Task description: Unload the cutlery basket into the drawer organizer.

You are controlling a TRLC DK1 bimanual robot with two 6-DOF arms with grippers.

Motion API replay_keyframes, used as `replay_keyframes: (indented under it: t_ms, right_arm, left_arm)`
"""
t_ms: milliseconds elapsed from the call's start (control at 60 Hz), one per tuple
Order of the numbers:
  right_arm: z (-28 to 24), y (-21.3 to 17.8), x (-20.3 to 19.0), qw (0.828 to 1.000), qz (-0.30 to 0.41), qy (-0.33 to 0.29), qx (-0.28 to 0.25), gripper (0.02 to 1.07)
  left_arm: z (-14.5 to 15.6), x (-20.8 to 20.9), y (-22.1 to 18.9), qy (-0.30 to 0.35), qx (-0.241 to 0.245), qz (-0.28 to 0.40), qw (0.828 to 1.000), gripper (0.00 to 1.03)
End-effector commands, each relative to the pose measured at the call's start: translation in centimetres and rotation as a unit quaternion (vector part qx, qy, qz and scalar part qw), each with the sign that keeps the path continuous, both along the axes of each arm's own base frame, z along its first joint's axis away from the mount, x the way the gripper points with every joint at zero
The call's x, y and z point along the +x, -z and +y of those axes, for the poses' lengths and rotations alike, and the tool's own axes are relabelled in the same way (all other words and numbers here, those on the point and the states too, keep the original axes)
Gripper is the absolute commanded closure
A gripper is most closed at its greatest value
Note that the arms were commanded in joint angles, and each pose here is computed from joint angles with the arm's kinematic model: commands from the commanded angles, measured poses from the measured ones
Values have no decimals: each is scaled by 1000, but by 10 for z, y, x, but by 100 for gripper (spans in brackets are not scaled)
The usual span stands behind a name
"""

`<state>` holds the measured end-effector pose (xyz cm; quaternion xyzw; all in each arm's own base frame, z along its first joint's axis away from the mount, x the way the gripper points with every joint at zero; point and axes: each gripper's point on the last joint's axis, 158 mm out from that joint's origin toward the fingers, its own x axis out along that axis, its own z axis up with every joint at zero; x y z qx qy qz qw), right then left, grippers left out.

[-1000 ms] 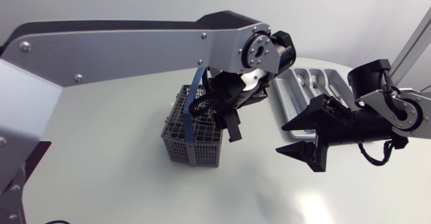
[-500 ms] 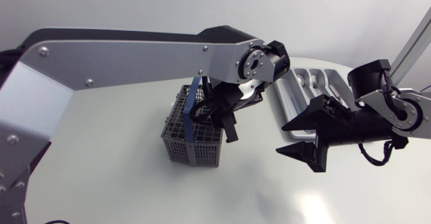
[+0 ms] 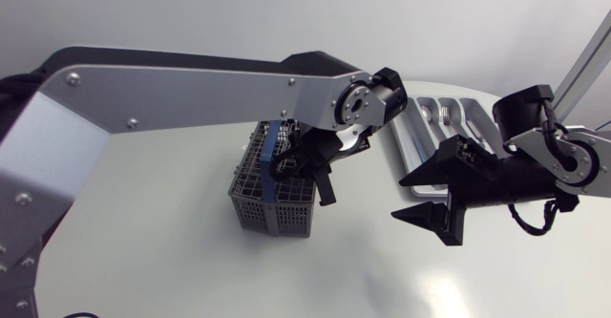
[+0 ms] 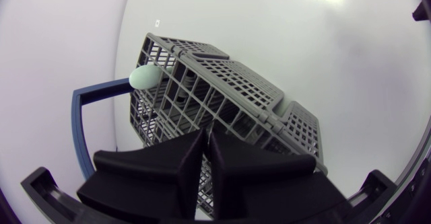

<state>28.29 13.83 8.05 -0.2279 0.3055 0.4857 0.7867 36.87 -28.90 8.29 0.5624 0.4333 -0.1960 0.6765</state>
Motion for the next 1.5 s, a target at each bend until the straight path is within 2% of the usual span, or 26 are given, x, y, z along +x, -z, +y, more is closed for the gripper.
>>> replay_keyframes:
  t_ms: [0, 817, 1483]
  right_arm:
    - [-1, 12, -11, 1000, 17, -8, -3, 20]
    - [-1, 9, -14, 1000, 13, -10, -3, 20]
    - [0, 7, -17, 1000, 12, -13, -3, 20]
  left_arm:
    - [5, -3, 19, 4, 26, 10, 1000, 100]
    - [-2, -9, -20, 16, 3, -33, 999, 100]
    - [4, -5, -60, 33, 19, -80, 996, 100]
